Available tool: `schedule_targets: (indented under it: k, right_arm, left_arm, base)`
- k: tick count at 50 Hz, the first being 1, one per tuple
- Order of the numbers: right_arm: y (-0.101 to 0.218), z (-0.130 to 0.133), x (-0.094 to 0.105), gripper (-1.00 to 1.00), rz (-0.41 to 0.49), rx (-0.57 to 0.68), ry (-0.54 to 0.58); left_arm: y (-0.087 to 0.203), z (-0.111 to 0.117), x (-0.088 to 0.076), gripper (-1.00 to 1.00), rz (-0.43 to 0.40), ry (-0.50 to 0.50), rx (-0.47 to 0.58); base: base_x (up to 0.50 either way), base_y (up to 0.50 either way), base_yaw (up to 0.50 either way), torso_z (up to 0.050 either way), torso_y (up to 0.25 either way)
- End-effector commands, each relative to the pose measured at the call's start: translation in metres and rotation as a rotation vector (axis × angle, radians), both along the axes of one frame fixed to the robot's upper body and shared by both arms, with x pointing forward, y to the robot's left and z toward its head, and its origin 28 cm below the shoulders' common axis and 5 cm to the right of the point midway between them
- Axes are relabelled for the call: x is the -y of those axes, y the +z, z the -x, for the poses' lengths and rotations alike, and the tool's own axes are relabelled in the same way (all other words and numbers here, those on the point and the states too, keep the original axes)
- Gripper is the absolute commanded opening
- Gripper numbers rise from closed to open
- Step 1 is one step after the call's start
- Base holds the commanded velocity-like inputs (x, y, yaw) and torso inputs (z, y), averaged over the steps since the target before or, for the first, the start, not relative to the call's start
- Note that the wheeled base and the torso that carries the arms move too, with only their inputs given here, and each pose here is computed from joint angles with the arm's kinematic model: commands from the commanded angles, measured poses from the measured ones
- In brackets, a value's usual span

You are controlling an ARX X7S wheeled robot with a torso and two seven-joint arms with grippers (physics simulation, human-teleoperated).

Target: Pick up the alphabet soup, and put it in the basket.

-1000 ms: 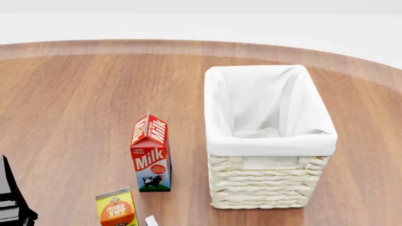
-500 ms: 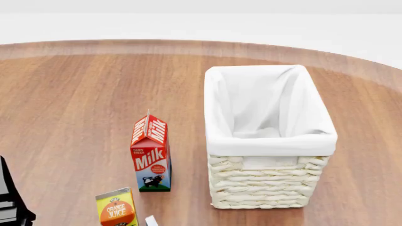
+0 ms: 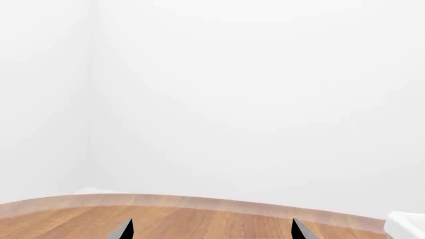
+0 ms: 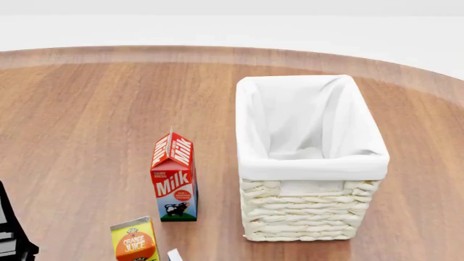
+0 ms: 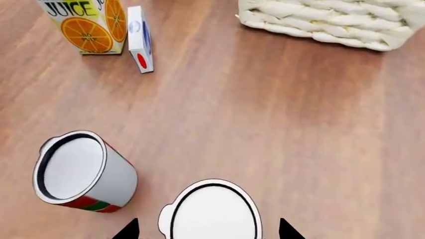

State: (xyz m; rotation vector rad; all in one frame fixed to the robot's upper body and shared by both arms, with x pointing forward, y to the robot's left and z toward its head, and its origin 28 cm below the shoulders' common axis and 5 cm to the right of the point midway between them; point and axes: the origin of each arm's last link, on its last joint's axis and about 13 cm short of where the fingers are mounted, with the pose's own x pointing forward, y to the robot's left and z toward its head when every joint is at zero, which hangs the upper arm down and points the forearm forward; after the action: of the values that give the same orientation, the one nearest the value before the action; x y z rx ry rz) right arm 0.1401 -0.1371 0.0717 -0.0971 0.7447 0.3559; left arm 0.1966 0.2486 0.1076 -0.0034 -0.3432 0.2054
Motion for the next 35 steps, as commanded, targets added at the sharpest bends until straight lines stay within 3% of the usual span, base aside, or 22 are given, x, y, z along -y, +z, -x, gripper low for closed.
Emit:
schedule_targets:
  k: [1,35]
  right_arm:
    - [-0.0082,-0.0003,0.0006,1.00,-0.001,-0.024,0.000]
    - [-0.0166,-0.0027,0.0009,1.00,-0.003,-0.048,0.001]
  left_arm:
    - [0.0007,0.0009,0.0001,1.00,0.001,0.000,0.002]
    - [0.0001,0.0021,0.0000,1.00,0.002,0.000,0.002]
  base:
    - [0.00,0.00,0.00,0.000,0.000]
    - [0.00,0.00,0.00,0.000,0.000]
